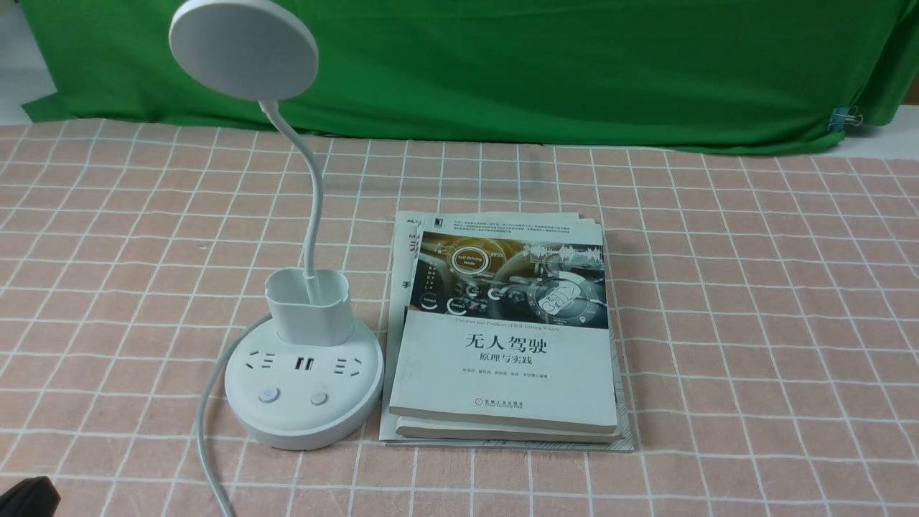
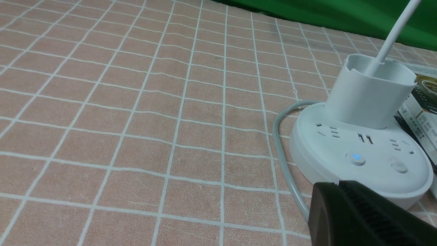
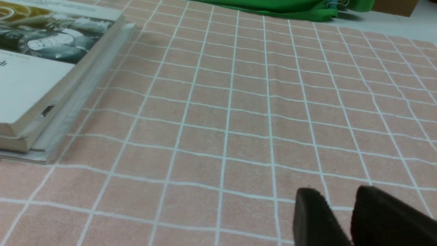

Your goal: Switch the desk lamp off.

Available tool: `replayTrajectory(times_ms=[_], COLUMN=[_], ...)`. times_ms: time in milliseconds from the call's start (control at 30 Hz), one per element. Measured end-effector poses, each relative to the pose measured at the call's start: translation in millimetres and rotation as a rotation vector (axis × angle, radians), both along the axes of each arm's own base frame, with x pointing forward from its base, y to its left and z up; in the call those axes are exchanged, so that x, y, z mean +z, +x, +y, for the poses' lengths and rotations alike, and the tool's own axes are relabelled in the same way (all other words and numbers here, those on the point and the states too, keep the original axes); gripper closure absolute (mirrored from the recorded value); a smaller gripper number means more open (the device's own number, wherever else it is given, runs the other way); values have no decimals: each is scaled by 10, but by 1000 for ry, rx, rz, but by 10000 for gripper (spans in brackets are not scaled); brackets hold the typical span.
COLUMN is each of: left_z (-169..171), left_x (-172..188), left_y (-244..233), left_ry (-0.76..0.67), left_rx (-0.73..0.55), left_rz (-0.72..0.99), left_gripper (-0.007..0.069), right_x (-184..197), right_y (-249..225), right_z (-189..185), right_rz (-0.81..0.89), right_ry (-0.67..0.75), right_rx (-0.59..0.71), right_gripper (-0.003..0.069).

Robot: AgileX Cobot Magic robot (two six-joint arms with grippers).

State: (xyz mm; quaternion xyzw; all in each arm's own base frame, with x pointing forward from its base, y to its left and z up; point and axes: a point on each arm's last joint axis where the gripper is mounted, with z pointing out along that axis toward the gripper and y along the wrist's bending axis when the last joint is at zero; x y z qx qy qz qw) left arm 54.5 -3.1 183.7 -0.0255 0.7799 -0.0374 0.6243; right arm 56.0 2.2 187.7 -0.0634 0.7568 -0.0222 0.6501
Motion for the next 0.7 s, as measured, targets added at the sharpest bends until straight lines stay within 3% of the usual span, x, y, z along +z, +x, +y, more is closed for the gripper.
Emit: replayTrajectory(times_ms=[700], left_z=[0], left_x=[0], left_y=[0], left_ry=[6], left_rx=[-1], left_rz=[0], left_gripper=[620], right_x=[0], right_y=[0], right_z=[0], right_rz=[0], right_ry=[0], right_rx=[0], right_gripper=[419])
